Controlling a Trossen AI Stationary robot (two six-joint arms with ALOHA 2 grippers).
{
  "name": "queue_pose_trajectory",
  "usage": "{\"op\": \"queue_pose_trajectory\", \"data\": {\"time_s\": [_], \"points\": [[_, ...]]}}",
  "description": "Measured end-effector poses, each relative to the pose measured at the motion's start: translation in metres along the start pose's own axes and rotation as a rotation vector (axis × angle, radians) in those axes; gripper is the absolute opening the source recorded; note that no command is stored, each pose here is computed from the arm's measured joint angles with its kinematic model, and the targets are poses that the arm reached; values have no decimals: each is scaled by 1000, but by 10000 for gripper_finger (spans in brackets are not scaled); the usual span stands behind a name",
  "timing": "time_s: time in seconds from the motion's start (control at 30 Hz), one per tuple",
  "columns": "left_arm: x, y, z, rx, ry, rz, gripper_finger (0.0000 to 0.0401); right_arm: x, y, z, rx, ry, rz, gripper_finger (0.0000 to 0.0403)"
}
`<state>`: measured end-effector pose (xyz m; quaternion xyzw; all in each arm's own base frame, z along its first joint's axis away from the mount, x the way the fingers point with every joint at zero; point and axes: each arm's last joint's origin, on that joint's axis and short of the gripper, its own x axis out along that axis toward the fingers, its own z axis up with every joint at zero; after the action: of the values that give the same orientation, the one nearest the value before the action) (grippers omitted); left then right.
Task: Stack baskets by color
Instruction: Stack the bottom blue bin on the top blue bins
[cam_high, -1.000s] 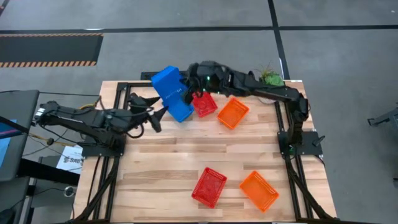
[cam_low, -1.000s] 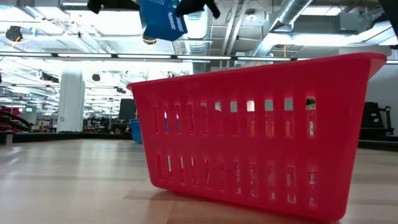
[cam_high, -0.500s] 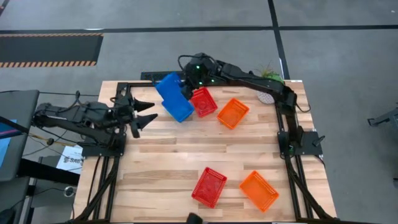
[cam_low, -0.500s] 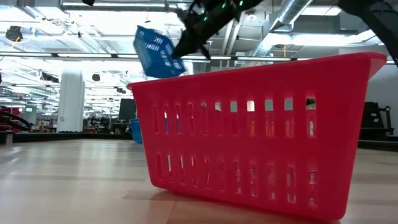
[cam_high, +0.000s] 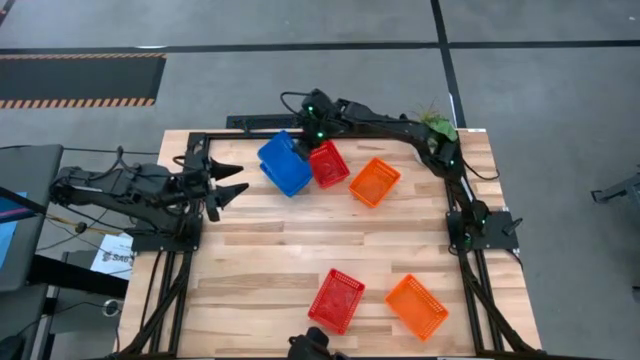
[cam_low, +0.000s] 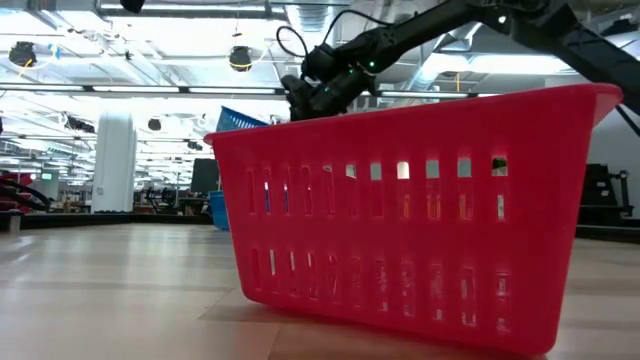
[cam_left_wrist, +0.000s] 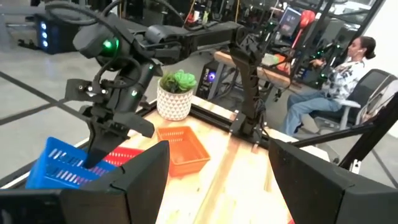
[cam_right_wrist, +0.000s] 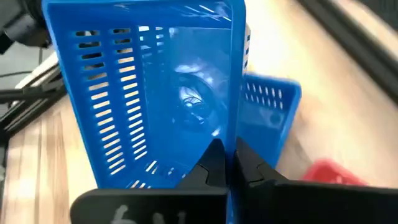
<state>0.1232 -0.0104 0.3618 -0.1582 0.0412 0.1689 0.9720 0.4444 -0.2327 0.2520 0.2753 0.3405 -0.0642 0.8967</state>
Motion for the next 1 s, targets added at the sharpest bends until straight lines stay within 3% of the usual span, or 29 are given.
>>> {"op": "queue_pose_trajectory", "data": {"time_s": [1.0], "points": [[0, 1, -2, -9, 15, 10, 263, 3, -1, -12, 32, 98, -76, 17]]}}
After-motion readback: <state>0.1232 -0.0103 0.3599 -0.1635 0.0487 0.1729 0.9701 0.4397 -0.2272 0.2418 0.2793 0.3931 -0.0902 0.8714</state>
